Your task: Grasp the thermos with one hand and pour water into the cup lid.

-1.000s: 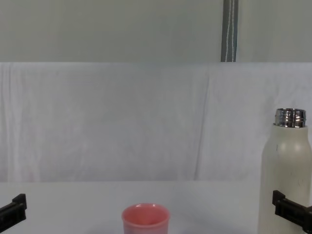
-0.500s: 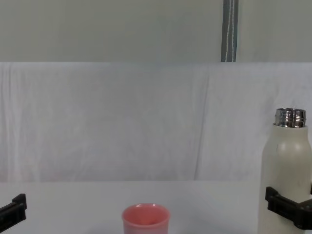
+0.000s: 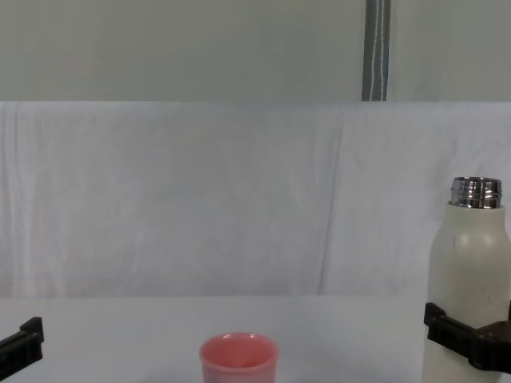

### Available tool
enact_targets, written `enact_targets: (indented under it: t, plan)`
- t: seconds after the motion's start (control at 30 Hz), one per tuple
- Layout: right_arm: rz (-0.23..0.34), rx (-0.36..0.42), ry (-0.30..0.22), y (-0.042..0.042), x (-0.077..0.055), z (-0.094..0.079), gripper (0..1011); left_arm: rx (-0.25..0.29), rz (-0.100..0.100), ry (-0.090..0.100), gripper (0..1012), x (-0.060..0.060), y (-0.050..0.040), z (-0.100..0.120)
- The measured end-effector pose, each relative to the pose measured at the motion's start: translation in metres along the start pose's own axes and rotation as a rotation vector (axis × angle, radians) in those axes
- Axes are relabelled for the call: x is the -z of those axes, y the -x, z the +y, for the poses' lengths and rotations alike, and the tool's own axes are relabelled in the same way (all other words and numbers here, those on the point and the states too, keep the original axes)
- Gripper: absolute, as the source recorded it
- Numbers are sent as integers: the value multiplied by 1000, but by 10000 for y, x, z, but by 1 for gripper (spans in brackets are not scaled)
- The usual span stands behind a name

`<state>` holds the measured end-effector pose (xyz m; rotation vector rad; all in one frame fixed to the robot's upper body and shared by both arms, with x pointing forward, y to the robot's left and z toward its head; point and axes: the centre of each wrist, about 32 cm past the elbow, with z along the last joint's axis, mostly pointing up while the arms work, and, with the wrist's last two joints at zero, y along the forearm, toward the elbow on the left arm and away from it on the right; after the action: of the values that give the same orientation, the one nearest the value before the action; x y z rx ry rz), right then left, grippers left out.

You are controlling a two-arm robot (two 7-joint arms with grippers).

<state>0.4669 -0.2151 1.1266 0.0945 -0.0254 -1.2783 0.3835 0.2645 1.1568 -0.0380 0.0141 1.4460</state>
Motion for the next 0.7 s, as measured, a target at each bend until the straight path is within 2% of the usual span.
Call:
enact_targets:
  t: [0.4,0.7]
  plan:
    - [-8,-7,1,-44,9,106,1001,0,0,0,1001,0,0,0]
    - [-8,-7,2,-43,13,100,1001,0,0,0,1001,0,0,0]
